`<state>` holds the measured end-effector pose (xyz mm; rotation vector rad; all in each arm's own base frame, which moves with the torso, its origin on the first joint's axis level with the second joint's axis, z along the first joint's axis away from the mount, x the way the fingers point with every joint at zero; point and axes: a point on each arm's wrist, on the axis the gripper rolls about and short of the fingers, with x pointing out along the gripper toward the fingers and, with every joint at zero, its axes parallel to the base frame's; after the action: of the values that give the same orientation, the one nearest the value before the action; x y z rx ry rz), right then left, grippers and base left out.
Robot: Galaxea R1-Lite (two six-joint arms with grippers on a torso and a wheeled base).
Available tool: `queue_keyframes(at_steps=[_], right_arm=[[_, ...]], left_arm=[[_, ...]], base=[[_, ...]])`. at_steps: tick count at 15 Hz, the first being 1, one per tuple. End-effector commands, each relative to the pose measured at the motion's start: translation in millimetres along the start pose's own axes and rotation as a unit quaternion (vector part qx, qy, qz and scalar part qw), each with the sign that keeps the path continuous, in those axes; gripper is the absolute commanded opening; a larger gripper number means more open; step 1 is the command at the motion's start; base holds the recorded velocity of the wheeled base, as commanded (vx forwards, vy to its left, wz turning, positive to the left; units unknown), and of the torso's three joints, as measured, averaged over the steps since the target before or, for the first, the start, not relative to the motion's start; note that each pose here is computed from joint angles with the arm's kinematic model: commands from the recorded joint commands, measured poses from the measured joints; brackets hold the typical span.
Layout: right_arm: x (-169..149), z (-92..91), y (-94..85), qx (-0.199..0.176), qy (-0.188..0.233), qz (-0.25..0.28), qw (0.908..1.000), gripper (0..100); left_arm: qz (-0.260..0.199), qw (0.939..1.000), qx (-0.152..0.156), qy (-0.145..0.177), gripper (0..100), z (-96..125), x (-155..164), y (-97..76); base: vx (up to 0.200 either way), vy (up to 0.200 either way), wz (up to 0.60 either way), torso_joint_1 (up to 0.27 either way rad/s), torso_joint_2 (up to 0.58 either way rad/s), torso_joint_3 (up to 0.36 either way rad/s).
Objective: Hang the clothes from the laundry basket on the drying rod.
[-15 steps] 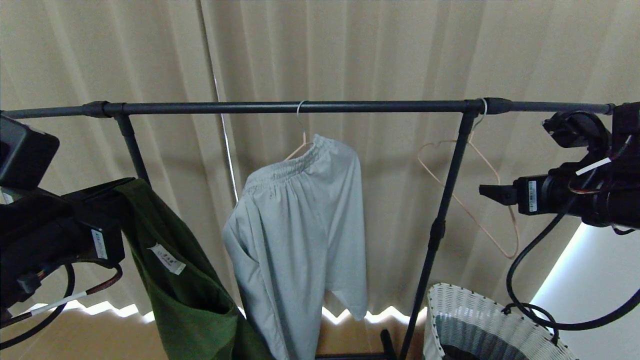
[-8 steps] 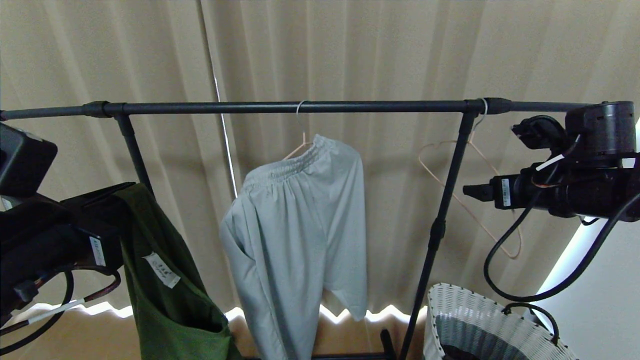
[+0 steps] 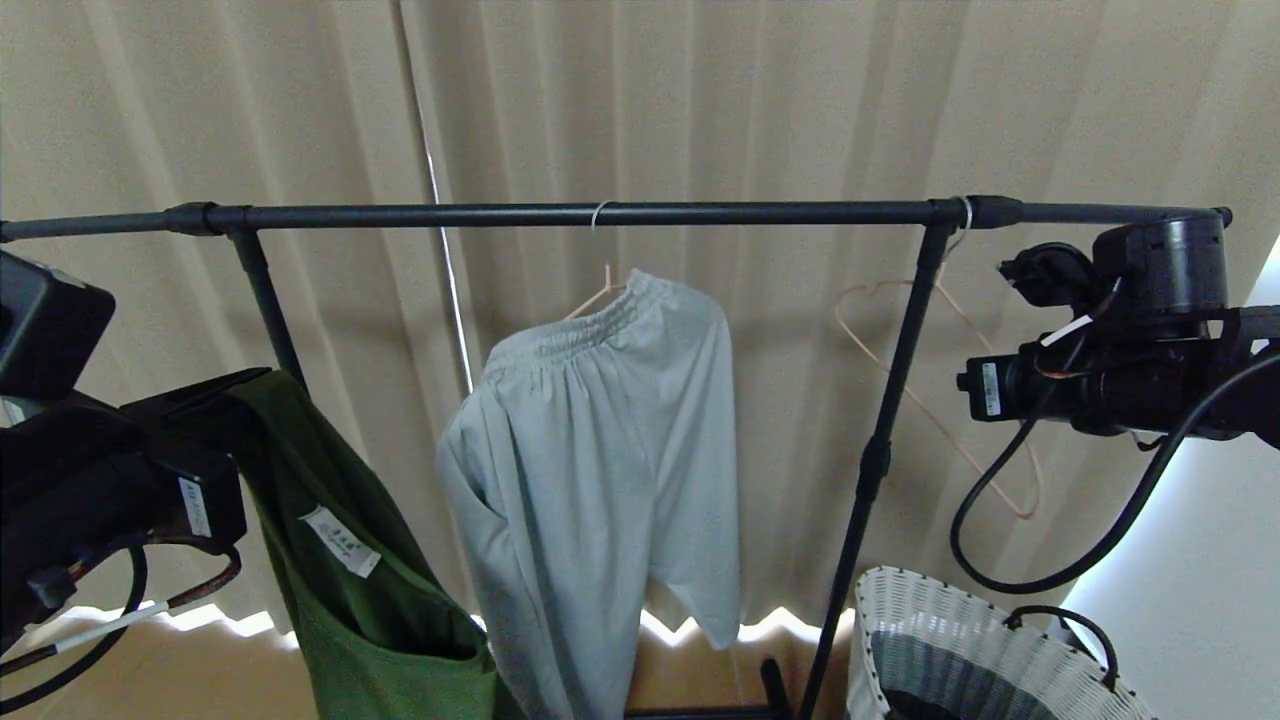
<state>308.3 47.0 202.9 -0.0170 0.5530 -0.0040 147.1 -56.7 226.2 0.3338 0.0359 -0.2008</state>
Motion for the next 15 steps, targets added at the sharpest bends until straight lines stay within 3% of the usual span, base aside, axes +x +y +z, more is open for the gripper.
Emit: queue_keyframes(at_steps=[1,8,15], right_arm=[[0.1,0.6,0.3,-0.001,-0.001,0.001,1.0000,0],[-6.2,5.7,-2.3,0.004,-0.019,-0.022,0.9996,0],[-40.2,18.3,-15.8,0.042,-0.068,-0.044,0.9958,0]], left_arm=[[0.000,1.0000,0.000,0.000,0,0.2,0.2,0.0],[0.002,1.0000,0.001,-0.005,0,1.0,-2.3,0.8],[0.001,0.9999,0.011,-0.001,0,-2.9,-5.2,0.2]], base=[[0.000,0.000,0.00,0.000,0.00,0.000],[0.000,0.000,0.00,0.000,0.00,0.000],[0.000,0.000,0.00,0.000,0.00,0.000]])
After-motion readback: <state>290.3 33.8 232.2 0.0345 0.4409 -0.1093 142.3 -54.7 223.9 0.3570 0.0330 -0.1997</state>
